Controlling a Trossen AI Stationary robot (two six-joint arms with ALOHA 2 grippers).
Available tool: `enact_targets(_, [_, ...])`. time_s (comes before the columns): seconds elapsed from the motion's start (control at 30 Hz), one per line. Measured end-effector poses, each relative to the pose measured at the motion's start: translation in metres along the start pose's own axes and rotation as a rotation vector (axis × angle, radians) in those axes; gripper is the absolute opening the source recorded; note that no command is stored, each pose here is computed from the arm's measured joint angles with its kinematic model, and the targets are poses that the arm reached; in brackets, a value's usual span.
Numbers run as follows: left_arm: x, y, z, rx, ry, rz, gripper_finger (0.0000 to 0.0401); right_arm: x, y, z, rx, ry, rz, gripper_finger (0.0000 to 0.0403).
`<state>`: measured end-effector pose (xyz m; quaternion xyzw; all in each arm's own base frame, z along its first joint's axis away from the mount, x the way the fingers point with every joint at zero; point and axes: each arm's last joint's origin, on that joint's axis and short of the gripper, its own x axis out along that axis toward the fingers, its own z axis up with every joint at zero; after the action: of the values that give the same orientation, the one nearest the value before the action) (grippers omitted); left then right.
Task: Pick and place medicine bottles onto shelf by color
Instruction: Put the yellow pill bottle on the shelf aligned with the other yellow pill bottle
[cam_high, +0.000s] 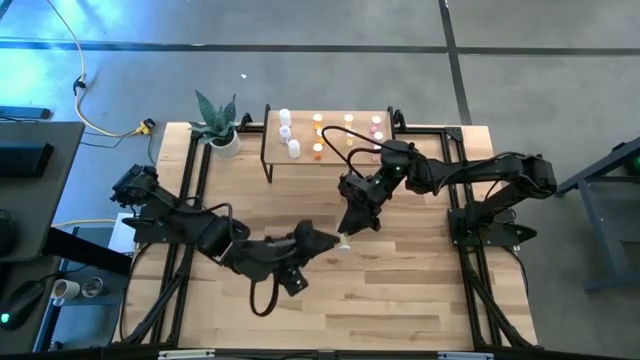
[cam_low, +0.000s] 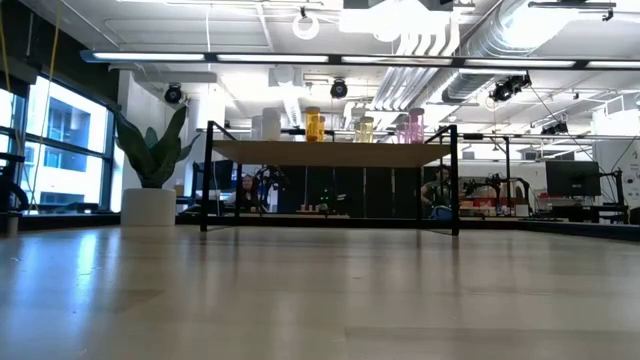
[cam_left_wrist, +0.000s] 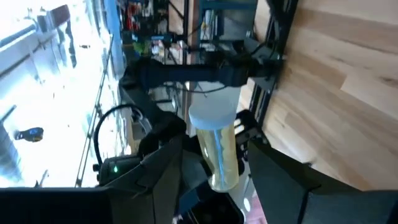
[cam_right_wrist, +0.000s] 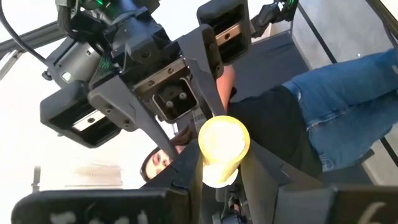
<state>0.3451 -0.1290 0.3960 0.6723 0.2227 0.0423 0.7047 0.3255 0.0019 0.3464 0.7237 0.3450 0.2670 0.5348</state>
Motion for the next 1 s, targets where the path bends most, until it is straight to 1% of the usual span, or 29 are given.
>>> enact_targets(0.17, [0.002, 0.000, -0.001, 0.001, -0.039, -0.013, 0.0172, 0.000, 0.000, 0.000, 0.000, 0.003, -0.001, 0.0075])
enact_targets(0.37, [0.010, 0.002, -0.010, -0.016, -0.036, -0.019, 0.0172, 0.003, -0.001, -0.002, 0.000, 0.015, -0.004, 0.0075])
enact_targets(0.67, [0.013, 0.003, -0.012, -0.026, -0.108, -0.039, 0.0172, 0.003, 0.000, -0.002, -0.007, -0.008, 0.011, 0.0075])
enact_targets(1.0, [0.022, 0.007, -0.022, -0.046, -0.080, -0.025, 0.0172, 0.003, 0.005, -0.003, -0.009, -0.023, 0.053, 0.0075])
